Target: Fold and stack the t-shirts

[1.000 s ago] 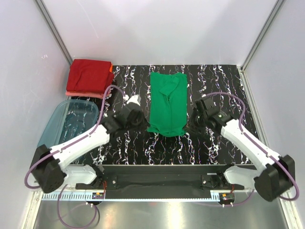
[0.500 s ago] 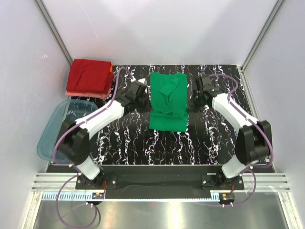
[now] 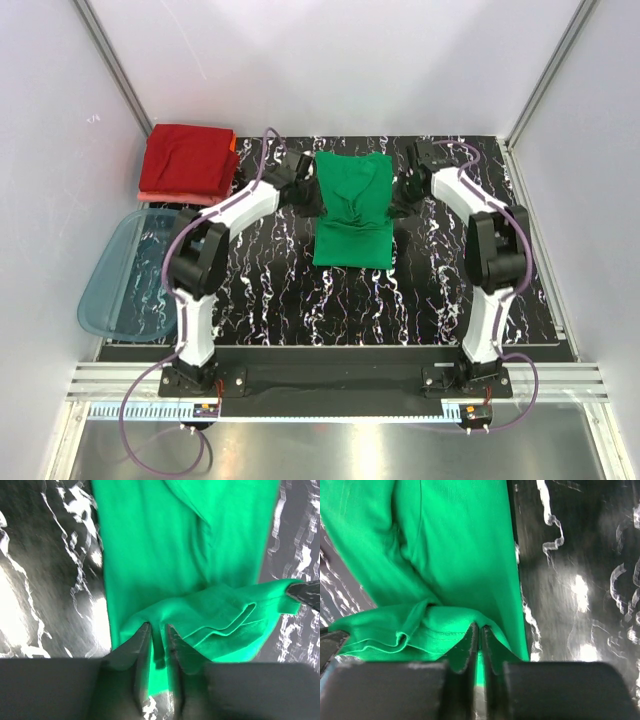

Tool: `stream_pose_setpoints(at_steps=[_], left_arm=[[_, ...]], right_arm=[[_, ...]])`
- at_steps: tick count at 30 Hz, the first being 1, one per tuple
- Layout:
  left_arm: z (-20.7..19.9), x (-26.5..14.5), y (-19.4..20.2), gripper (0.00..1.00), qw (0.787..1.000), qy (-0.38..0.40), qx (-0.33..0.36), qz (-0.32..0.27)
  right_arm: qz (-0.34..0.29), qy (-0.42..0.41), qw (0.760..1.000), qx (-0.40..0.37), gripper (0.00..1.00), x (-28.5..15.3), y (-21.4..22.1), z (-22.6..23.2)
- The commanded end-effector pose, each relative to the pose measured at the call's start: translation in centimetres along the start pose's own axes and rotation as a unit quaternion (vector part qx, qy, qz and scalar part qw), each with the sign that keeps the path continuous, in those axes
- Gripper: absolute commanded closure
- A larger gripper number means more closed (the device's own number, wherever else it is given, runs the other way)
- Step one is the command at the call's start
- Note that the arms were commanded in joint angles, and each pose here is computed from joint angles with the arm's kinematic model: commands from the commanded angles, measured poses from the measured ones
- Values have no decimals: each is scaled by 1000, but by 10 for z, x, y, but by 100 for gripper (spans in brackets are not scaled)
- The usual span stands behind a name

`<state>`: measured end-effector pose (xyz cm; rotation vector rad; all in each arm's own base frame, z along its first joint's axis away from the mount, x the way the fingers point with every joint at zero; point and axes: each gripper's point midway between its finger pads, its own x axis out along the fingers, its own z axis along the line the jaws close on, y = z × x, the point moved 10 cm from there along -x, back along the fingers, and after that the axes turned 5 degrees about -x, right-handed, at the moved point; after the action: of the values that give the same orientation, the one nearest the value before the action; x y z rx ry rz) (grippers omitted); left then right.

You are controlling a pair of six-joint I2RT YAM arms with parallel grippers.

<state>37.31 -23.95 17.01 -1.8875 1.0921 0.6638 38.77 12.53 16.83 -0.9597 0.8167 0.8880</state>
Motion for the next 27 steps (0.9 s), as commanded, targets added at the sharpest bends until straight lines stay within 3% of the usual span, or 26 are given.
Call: stream_pose_setpoints(at_steps=[1,3,4,6,11,14,18,22,27], left_arm=[[-6,4,-25,68,1000,16,0,-5],[-1,6,-39,55,1000,2,-13,3],[3,4,-44,36,1000,2,-13,7],[-1,-15,-48,22,1000,10,0,16],[10,-78,-28,16,998,-29,39,-28],[30,-110,3,15,997,-44,35,-54],[49,-106,38,15,999,-3,14,-45],[52,-94,74,17,998,66,3,-10],[58,-73,98,18,995,94,-22,8]], right_arm=[[-23,-33,999,-16,61,4,-34,3],[-34,-42,998,-17,33,4,-49,2],[-35,-26,999,-15,24,0,-52,-4],[-56,-28,998,-23,23,-22,-55,1],[-65,-58,995,-51,22,-64,-12,17],[-43,-70,993,-81,23,-61,21,35],[1,-61,995,-79,22,-48,51,28],[-14,-40,997,-68,25,-58,80,3],[19,-61,997,-46,29,-43,114,-22]])
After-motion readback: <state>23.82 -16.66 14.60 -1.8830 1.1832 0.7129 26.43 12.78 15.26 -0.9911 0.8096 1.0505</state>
